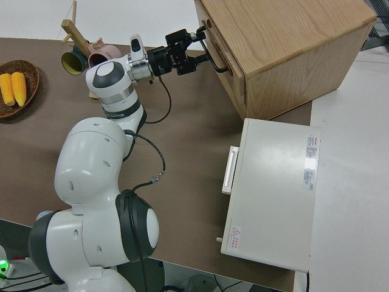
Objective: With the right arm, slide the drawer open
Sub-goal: 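Pull the drawer handle toward the robot with the right gripper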
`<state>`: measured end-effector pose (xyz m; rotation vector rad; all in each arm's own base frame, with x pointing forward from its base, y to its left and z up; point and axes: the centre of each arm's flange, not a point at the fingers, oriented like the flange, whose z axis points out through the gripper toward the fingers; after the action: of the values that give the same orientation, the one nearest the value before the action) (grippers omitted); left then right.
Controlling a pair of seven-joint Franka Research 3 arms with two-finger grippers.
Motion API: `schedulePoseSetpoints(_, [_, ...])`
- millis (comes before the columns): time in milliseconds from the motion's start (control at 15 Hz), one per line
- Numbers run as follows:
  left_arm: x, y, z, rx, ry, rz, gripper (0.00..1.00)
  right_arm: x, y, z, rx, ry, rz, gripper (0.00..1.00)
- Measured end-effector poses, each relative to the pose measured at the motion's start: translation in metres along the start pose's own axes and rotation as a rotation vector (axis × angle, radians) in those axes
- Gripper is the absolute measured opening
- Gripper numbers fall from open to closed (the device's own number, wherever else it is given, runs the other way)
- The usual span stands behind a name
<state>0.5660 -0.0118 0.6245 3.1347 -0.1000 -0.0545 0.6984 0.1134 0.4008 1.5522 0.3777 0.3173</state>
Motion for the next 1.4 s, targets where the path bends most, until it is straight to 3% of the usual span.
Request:
schedulePoseSetpoints(467, [0.0, 0.0, 0.0, 0.0, 0.0, 0.0, 1.0, -0.001, -0.008, -0.001, 0.002, 0.004, -0.009, 0.18])
schedulePoseSetpoints(1067, [0.0, 0.0, 0.0, 0.0, 0.0, 0.0, 1.0, 0.0, -0.008, -0.004, 0.001, 0.005, 0.001, 0.18])
schedulePoseSetpoints(1400, [0.0, 0.0, 0.0, 0.0, 0.0, 0.0, 1.0, 0.001, -0.009, -0.023, -0.002, -0.003, -0.001, 0.18])
